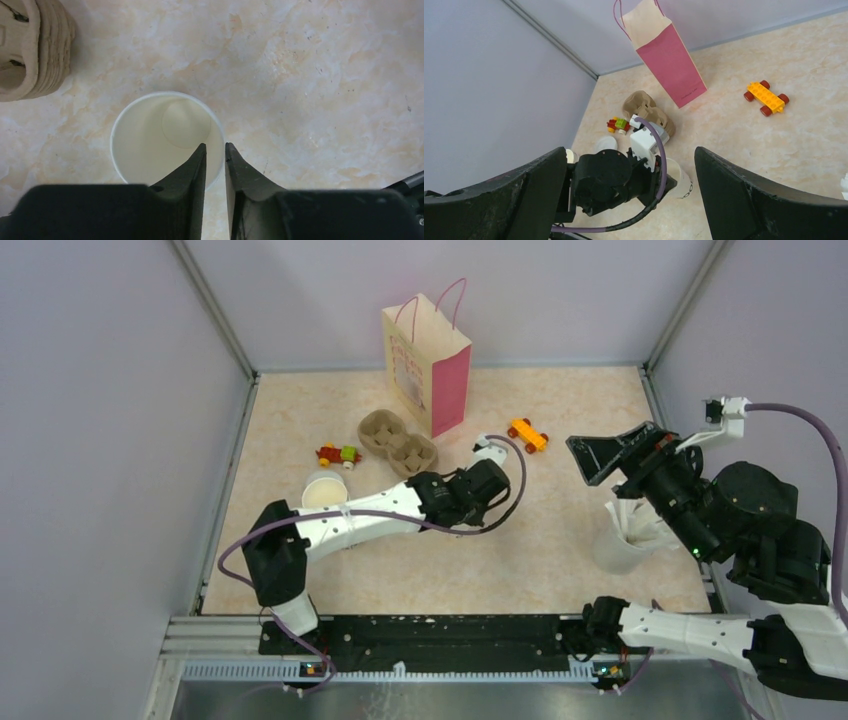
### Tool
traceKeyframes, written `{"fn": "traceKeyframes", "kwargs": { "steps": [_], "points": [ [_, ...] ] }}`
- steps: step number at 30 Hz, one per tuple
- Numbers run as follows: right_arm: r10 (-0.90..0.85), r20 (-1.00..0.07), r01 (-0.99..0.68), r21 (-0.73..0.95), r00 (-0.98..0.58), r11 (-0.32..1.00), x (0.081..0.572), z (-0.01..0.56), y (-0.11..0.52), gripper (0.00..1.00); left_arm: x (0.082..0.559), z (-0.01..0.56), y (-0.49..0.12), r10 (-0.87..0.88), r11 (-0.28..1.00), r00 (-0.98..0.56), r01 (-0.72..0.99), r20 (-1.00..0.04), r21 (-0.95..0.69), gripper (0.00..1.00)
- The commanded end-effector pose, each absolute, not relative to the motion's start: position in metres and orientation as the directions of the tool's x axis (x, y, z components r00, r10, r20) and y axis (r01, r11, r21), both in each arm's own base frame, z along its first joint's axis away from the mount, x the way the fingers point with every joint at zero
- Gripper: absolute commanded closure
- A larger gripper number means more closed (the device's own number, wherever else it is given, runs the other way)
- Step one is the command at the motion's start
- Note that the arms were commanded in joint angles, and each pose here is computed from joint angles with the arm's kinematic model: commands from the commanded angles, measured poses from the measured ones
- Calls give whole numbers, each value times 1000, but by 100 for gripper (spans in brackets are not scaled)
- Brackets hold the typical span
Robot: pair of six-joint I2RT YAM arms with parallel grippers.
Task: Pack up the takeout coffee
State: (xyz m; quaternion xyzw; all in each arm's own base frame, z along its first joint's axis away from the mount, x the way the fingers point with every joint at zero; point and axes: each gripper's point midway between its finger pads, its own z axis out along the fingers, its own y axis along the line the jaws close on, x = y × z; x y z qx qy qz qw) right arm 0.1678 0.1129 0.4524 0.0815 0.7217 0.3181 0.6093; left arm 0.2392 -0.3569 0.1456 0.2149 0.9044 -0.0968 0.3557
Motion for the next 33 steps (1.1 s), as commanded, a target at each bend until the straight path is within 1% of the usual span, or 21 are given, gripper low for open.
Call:
{"fn": "traceKeyframes", "kwargs": {
  "steps": [1,4,5,8,12,13,17,20,22,25,27,29,33],
  "points": [
    [510,-827,-265,560,-237,785,170,453,116,4,232,155,-373,268,879,-672,463,-690,-110,69],
    [502,-829,-257,555,-247,791,171,447,117,4,231,178,-375,240,875,-672,462,-701,-143,59],
    [501,-827,-252,557,-254,791,171,443,118,4,231,191,-376,222,873,-669,461,-710,-161,53],
    [503,-816,-246,569,-283,785,171,432,126,4,231,232,-376,165,862,-643,462,-747,-207,29],
    [513,-790,-235,597,-335,767,173,416,143,5,235,292,-351,50,869,-592,423,-805,-257,3],
    [509,-786,-231,599,-350,766,173,410,148,5,236,304,-342,20,874,-586,404,-810,-271,1],
    [480,-779,-189,584,-405,789,178,381,164,5,225,356,-313,-70,851,-544,405,-836,-335,1],
    [416,-800,-172,526,-432,833,183,359,174,5,215,373,-287,-104,848,-518,399,-849,-348,1],
    [327,-833,-163,435,-446,886,190,340,180,5,210,373,-267,-111,861,-505,381,-856,-337,1],
    [254,-841,-94,337,-478,937,198,321,176,3,205,360,-239,-89,892,-500,345,-861,-292,1],
    [231,-822,-102,329,-521,939,205,316,184,3,201,355,-222,-61,916,-511,313,-857,-252,1],
    [215,-797,-144,351,-564,925,208,311,198,3,197,349,-203,-18,942,-537,273,-844,-194,1],
    [192,-786,-220,383,-587,897,213,310,222,3,201,346,-179,17,977,-580,182,-814,-109,1]
  ]
}}
